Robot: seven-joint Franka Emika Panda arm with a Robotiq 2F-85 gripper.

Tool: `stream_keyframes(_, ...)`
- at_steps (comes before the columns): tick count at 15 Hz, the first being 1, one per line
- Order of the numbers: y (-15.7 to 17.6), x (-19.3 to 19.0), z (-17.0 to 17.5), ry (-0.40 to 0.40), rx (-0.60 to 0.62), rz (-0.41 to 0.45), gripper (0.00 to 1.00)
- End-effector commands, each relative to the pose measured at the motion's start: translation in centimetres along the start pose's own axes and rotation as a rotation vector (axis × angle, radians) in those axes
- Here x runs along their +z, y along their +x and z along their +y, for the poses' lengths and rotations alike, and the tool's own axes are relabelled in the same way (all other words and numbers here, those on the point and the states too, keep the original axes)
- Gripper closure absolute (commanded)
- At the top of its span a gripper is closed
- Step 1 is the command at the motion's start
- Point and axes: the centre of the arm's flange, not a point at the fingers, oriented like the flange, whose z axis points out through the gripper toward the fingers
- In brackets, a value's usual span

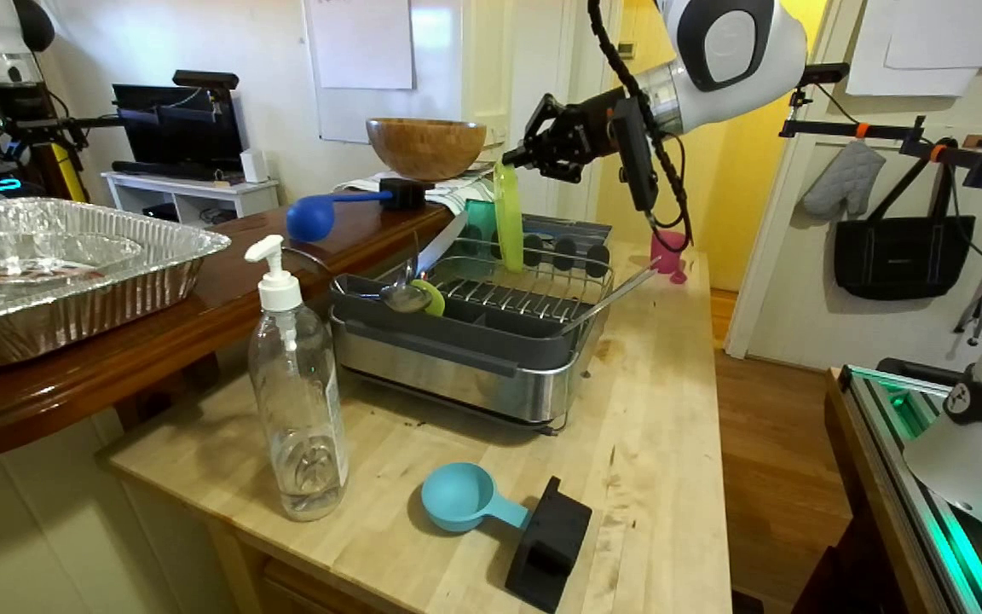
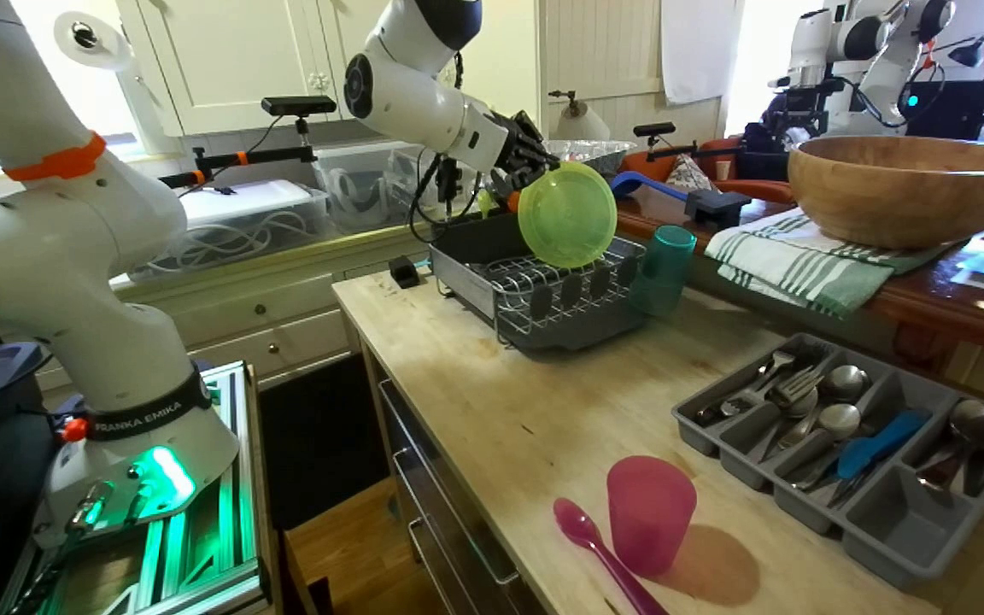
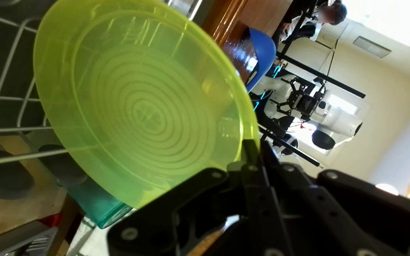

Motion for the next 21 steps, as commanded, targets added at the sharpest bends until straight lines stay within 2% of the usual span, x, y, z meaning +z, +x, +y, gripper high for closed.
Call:
stream_keyframes(1, -4.6, 4.5, 0.8, -0.024, 0.028, 0.057, 0.99)
stream_keyframes(6, -4.8, 5.1, 1.2, -0.037, 0.041, 0.047, 0.99)
stream_keyframes(11, -6.5, 6.0, 0.8, -0.034, 0.043, 0.015, 0.99)
stream_keyframes(21, -8.9, 7.6, 1.7, -0.047, 0.048, 0.026, 0.99)
